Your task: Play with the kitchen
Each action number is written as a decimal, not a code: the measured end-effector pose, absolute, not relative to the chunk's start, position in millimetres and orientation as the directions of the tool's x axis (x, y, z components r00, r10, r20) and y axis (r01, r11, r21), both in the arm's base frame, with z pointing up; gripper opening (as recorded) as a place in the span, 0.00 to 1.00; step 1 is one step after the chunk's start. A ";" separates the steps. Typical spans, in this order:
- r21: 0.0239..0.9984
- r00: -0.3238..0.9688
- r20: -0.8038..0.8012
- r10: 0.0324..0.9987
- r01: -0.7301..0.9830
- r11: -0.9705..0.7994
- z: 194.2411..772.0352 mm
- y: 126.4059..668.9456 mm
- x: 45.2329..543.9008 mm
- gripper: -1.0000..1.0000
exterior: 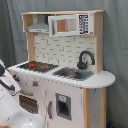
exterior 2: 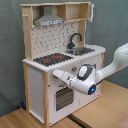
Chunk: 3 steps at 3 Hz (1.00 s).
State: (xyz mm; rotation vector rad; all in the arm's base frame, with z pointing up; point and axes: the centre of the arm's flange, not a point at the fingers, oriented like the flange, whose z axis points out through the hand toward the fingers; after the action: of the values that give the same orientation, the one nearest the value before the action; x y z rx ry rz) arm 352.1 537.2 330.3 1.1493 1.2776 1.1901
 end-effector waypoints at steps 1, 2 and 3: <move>0.999 -0.043 0.045 0.998 0.013 -0.044 330.3 537.2 352.1 0.00; 0.989 -0.041 0.149 0.988 0.018 -0.148 330.4 537.2 352.1 0.00; 0.972 -0.042 0.235 0.971 0.029 -0.233 330.3 537.5 351.5 0.00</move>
State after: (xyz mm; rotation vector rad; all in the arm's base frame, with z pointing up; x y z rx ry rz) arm 351.5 537.5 330.3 1.3781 1.1398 1.4053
